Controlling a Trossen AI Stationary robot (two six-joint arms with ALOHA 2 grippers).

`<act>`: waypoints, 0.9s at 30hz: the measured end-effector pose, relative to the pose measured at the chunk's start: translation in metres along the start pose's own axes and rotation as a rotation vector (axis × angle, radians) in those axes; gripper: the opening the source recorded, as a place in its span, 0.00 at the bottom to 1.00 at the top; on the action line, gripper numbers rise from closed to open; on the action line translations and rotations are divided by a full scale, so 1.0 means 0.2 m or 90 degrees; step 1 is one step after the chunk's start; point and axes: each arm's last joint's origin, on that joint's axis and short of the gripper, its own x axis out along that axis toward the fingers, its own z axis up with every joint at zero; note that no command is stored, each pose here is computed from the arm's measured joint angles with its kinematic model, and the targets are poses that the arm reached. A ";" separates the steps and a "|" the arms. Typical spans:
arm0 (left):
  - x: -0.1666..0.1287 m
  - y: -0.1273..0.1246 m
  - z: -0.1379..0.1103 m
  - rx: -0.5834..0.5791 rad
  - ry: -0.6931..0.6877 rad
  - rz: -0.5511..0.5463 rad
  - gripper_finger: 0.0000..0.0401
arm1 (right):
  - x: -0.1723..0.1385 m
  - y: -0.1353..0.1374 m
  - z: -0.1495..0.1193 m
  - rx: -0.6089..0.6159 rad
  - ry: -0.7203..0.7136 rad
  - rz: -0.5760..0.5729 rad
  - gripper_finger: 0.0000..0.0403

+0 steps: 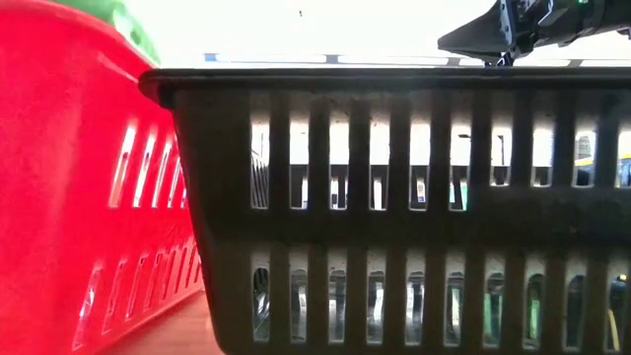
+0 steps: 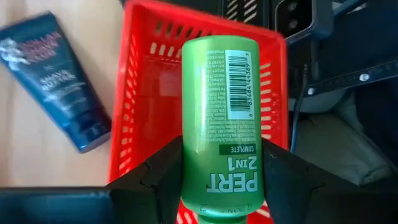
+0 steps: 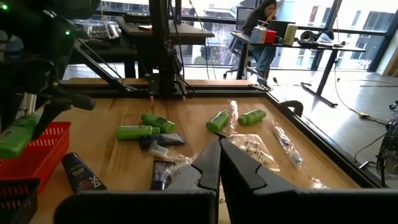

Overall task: Pick & Place Travel size toiletries
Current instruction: Put the green shampoo bottle into the red bin

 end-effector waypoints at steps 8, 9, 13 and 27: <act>0.10 -0.01 -0.03 -0.014 0.007 -0.016 0.43 | 0.00 0.00 -0.01 -0.007 0.015 0.001 0.01; 0.10 -0.01 -0.03 -0.019 0.010 -0.014 0.43 | 0.00 0.00 -0.01 -0.007 0.016 0.001 0.01; 0.10 -0.01 -0.03 -0.024 0.016 -0.013 0.43 | 0.00 0.00 -0.01 -0.007 0.016 0.001 0.01; 0.10 -0.01 -0.03 -0.019 0.016 -0.008 0.43 | 0.00 0.00 -0.01 -0.008 0.017 0.001 0.01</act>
